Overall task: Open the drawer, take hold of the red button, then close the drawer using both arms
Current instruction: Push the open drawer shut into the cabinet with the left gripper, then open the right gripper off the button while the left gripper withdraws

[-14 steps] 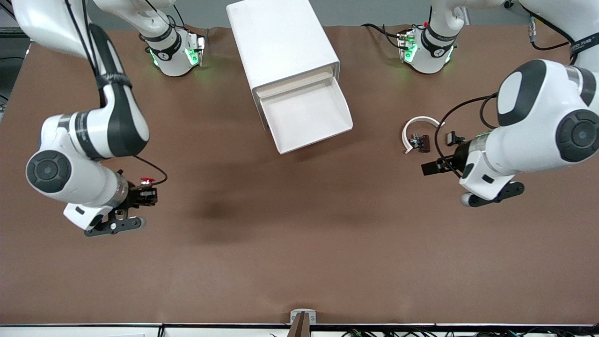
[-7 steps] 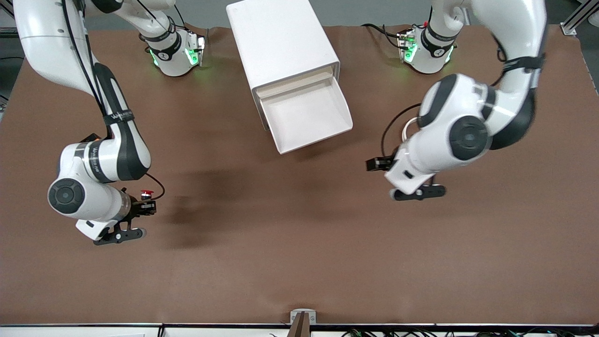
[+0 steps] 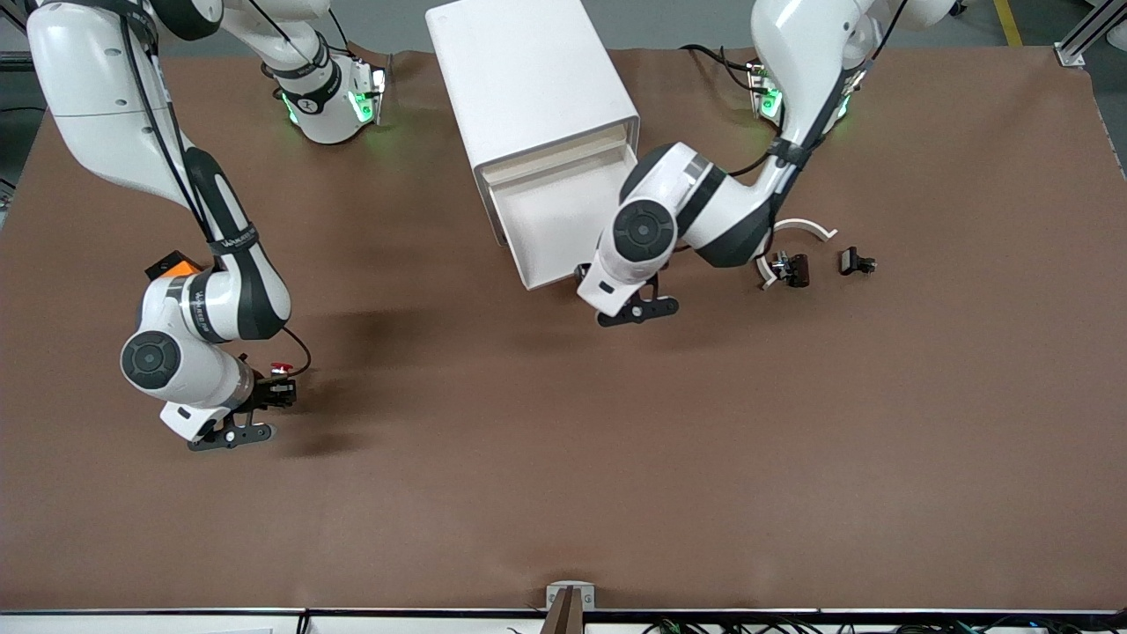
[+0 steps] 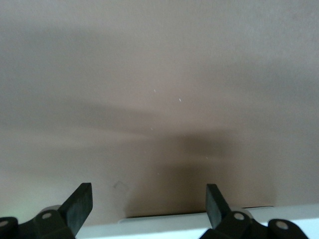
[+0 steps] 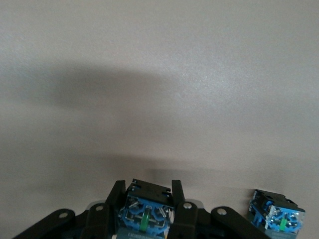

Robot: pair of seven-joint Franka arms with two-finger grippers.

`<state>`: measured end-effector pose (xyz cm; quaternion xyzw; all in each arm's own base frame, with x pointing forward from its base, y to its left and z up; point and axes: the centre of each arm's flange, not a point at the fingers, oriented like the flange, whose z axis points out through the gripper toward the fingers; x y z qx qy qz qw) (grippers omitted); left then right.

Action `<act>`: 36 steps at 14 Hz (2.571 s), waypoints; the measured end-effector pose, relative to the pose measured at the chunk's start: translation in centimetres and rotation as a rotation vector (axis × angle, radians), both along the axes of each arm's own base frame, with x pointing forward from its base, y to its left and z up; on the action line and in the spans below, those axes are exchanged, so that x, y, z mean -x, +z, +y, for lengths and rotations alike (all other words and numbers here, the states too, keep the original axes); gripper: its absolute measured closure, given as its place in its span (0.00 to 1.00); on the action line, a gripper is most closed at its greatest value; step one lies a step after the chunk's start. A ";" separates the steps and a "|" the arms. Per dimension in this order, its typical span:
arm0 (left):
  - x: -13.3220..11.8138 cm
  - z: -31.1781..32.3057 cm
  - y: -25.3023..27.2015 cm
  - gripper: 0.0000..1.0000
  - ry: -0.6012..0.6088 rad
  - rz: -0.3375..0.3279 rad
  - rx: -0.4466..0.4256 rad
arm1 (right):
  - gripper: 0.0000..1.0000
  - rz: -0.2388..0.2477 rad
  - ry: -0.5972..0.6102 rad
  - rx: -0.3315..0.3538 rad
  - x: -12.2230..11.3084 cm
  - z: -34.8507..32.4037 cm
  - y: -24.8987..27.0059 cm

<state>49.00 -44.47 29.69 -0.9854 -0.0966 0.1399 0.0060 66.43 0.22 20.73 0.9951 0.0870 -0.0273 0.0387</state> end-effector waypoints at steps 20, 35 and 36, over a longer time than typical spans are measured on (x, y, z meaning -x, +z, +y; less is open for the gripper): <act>12.2 -9.1 -1.1 0.00 0.057 0.190 0.011 | 0.04 -0.045 0.054 -0.021 0.0 2.1 0.9; -16.5 22.1 13.0 0.00 0.381 -0.234 0.056 | 0.00 -0.013 0.012 0.041 4.1 19.0 17.4; -17.0 24.3 14.5 0.00 0.398 -0.256 0.060 | 0.00 -0.014 0.009 0.042 4.3 19.3 17.4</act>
